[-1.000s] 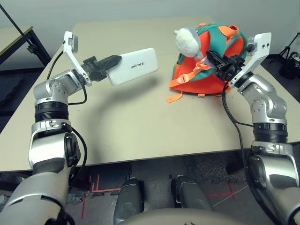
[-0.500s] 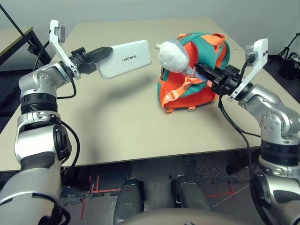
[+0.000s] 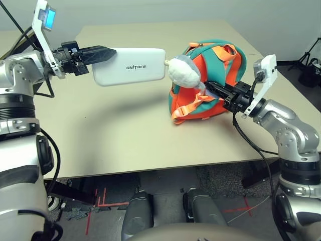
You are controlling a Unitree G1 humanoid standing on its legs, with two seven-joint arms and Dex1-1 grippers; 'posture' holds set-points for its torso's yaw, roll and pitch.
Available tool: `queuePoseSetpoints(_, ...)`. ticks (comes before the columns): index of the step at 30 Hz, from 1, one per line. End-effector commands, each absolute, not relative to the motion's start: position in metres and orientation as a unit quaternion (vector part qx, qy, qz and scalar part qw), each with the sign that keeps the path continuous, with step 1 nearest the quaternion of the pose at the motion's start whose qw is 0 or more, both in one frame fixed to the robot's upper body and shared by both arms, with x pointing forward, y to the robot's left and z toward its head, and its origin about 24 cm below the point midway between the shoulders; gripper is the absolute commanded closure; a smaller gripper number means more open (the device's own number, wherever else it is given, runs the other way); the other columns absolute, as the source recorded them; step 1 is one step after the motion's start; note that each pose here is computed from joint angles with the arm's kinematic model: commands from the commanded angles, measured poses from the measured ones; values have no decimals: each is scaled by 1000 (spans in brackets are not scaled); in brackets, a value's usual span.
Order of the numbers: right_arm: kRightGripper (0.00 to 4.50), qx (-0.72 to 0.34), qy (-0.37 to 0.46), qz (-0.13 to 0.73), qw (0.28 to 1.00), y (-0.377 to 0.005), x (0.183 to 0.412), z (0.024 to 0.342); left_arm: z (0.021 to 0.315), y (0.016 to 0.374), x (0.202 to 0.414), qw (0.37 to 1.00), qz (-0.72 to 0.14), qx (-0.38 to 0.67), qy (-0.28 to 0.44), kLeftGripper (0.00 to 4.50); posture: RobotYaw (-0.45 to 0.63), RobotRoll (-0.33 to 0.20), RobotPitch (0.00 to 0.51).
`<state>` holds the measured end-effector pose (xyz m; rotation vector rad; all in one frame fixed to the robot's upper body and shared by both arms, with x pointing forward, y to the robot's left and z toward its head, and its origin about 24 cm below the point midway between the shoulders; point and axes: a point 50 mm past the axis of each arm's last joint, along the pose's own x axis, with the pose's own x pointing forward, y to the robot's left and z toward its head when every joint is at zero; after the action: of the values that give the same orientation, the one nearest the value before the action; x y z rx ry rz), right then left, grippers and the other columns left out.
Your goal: Put the pencil case into the backpack and zip it.
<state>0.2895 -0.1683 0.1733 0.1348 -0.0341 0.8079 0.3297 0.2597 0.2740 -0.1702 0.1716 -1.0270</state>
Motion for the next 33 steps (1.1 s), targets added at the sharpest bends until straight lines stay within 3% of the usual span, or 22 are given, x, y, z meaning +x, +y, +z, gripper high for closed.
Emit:
queuePoseSetpoints(1, 4367, 70, -18, 402, 913, -165, 289, 171, 288, 250, 331, 852, -514, -70, 62, 3080, -104, 0, 17)
queuePoseSetpoints(22, 4367, 77, -19, 398, 914, -168, 276, 168, 274, 212, 366, 832, -548, -51, 75, 3081, -172, 0, 16)
queuePoseSetpoints(33, 4367, 77, -19, 395, 915, -167, 275, 168, 263, 173, 380, 810, -579, -45, 81, 3081, -194, 0, 13)
